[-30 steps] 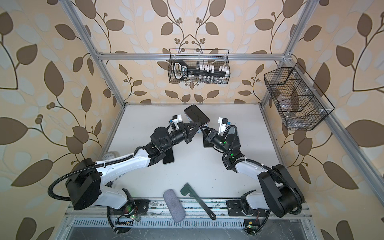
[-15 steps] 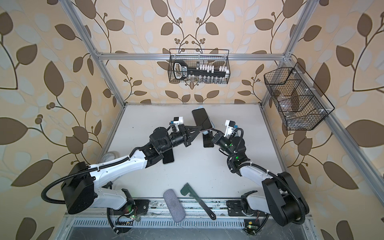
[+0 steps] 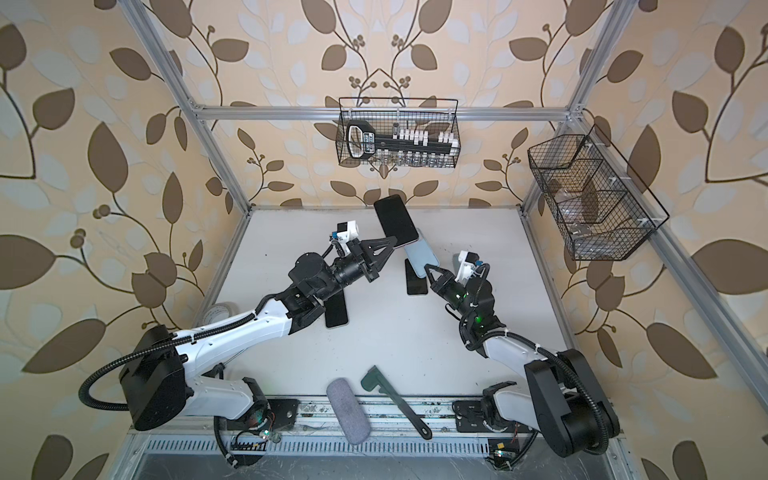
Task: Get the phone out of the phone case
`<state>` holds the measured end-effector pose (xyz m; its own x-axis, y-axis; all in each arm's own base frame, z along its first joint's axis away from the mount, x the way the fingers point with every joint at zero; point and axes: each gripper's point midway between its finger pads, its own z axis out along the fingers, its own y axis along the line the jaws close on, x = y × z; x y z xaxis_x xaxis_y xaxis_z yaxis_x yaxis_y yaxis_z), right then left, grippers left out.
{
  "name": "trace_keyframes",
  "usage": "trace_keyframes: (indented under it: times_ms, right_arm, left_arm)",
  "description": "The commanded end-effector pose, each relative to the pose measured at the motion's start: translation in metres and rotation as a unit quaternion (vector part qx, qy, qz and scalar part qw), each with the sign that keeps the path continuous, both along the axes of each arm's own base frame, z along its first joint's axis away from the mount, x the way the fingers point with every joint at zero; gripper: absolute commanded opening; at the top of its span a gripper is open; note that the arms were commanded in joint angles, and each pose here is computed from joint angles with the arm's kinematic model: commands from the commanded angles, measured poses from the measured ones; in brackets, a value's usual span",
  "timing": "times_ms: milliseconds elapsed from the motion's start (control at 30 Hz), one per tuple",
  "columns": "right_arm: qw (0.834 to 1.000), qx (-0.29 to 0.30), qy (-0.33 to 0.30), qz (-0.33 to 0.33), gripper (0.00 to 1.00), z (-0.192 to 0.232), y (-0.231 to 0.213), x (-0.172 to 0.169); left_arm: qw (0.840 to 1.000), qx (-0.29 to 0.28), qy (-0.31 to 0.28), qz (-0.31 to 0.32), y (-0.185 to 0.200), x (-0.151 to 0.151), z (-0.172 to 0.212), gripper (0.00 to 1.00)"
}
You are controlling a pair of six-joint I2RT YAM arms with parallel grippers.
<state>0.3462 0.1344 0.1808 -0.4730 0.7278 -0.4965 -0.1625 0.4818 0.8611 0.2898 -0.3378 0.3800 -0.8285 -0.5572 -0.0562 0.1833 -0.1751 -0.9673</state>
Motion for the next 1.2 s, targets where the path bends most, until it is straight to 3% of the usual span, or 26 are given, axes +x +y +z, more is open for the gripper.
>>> trace_keyframes:
  times_ms: [0,300,767,1167]
  right_arm:
    - [0.998,-0.007,0.026,-0.055,0.02,-0.015,-0.024,-0.003]
    - [0.989,-0.027,0.066,-0.127,0.04,-0.044,-0.064,-0.006]
    - [0.984,-0.012,0.105,-0.144,0.06,-0.086,-0.068,0.012]
    - [0.979,-0.014,0.131,-0.156,0.13,-0.111,-0.064,0.019]
  left_arm:
    - [0.996,-0.035,-0.08,0.019,0.017,-0.013,0.048,0.0]
    - [0.997,0.001,-0.063,0.033,0.019,-0.004,0.018,0.0]
    - [0.997,0.023,-0.042,0.062,0.047,0.013,-0.007,0.0]
    - [0.997,0.019,-0.024,0.071,0.06,0.025,-0.025,0.0]
